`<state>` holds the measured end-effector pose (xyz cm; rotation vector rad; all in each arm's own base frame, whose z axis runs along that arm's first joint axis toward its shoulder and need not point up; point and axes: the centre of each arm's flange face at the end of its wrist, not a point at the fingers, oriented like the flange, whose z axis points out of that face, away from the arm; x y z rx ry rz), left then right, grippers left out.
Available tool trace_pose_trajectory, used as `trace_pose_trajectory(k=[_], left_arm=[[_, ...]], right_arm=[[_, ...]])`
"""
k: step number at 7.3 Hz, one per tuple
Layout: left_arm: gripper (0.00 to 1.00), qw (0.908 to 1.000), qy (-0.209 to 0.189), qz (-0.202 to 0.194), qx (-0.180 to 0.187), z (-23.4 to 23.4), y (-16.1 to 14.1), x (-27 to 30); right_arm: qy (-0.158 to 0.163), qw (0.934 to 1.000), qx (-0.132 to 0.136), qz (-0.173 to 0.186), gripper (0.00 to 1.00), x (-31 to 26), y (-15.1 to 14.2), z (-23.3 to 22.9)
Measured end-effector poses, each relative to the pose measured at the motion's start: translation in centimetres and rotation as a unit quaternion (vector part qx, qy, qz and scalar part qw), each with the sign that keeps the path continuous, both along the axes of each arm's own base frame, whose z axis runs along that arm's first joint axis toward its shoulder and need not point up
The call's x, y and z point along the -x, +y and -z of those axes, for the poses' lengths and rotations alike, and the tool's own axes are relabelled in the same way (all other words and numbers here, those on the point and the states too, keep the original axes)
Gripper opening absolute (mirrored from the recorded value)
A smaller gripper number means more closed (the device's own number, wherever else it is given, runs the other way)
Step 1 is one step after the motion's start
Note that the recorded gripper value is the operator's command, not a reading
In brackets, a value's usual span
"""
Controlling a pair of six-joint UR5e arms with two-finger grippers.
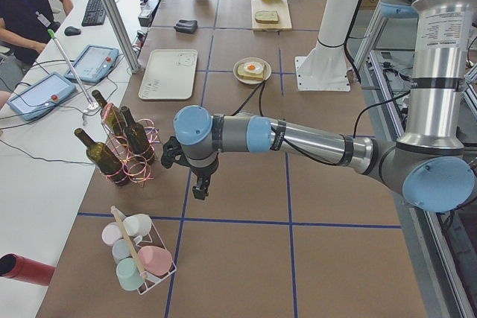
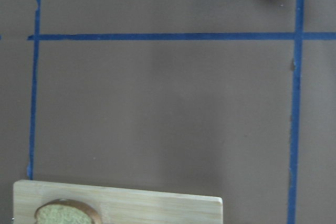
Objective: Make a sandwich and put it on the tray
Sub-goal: 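Move the right gripper toward the bread slice on the wooden board, then lower the right gripper and grasp the bread slice's edge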
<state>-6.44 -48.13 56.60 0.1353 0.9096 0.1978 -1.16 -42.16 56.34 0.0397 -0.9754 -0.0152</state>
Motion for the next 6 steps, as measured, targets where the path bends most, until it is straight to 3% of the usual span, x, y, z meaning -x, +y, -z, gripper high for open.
trace_pose_trajectory(k=[2, 6], left_arm=[[1.0, 0.999, 0.014, -0.006, -0.043, 0.7, 0.2, -0.8], [1.0, 0.9977, 0.028, -0.006, -0.061, 1.2, 0.4, -1.0]], right_arm=[[-0.025, 0.9997, -0.004, 0.001, 1.0, 5.4, 2.1, 1.2], [-0.028, 0.9996, 0.001, -0.007, 0.99, 15.3, 8.1, 1.4]])
